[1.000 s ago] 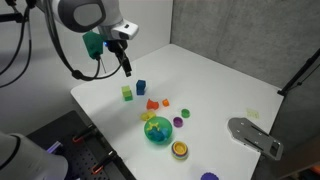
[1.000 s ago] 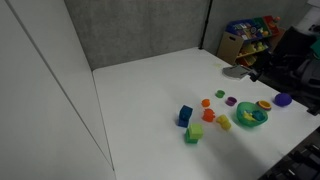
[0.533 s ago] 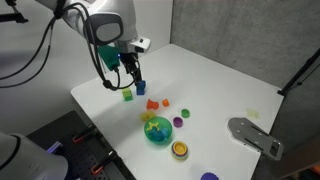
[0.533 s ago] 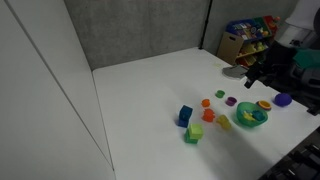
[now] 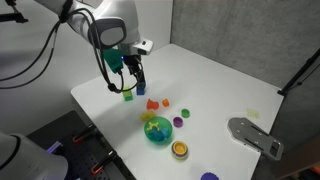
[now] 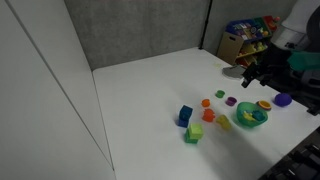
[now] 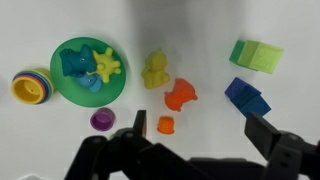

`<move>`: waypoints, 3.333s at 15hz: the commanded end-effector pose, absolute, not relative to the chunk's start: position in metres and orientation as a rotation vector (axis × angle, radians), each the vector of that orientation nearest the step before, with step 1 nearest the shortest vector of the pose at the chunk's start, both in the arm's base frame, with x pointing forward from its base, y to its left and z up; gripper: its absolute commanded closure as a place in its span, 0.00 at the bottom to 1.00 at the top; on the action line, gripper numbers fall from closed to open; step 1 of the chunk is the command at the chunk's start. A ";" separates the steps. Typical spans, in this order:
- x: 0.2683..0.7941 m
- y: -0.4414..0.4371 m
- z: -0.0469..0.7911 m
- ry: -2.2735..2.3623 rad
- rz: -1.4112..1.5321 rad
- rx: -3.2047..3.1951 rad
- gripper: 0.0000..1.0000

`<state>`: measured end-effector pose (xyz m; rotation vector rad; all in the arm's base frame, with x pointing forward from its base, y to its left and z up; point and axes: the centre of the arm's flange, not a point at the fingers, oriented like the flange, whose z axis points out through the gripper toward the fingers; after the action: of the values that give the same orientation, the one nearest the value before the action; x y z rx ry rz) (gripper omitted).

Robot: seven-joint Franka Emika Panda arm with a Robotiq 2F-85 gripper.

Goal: Put the purple bowl in the yellow bowl

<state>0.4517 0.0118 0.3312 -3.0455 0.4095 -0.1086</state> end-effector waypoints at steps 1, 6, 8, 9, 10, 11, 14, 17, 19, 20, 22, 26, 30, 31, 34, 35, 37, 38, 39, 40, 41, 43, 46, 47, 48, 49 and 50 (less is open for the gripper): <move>0.484 0.005 0.310 0.451 -0.158 -3.052 0.00; 0.516 -0.005 0.268 0.491 -0.195 -3.056 0.00; 0.527 -0.018 0.250 0.536 -0.198 -3.059 0.00; 0.532 -0.027 0.242 0.569 -0.194 -3.057 0.00; 0.537 -0.038 0.232 0.603 -0.195 -3.055 0.00; 0.542 -0.048 0.224 0.637 -0.196 -3.052 0.00; 0.554 -0.081 0.202 0.745 -0.196 -3.034 0.00; 0.561 -0.109 0.183 0.827 -0.207 -3.027 0.00; 0.562 -0.125 0.171 0.868 -0.220 -3.030 0.00; 0.562 -0.133 0.165 0.898 -0.227 -3.021 0.00; 0.560 -0.147 0.152 0.953 -0.228 -3.007 0.00; 0.550 -0.169 0.124 1.042 -0.207 -2.997 0.00; 0.537 -0.182 0.096 1.099 -0.169 -2.996 0.00; 0.535 -0.184 0.090 1.108 -0.161 -2.996 0.00; 0.535 -0.190 0.076 1.121 -0.162 -3.003 0.00; 0.537 -0.192 0.073 1.126 -0.169 -3.002 0.00; 0.542 -0.193 0.068 1.130 -0.188 -3.008 0.00; 0.545 -0.194 0.066 1.134 -0.193 -3.006 0.00; 0.548 -0.195 0.065 1.140 -0.202 -3.004 0.00; 0.551 -0.196 0.063 1.143 -0.208 -3.004 0.00; 0.554 -0.196 0.061 1.144 -0.215 -3.004 0.00; 0.559 -0.196 0.056 1.146 -0.224 -3.004 0.00; 0.564 -0.193 0.047 1.147 -0.228 -3.005 0.00; 0.566 -0.192 0.045 1.146 -0.229 -3.005 0.00; 0.566 -0.190 0.043 1.144 -0.228 -3.009 0.14; 0.566 -0.188 0.042 1.136 -0.221 -3.012 0.26; 0.567 -0.186 0.040 1.131 -0.217 -3.015 0.34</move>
<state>0.5578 -0.1896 0.0461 -3.0296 1.1016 -0.1876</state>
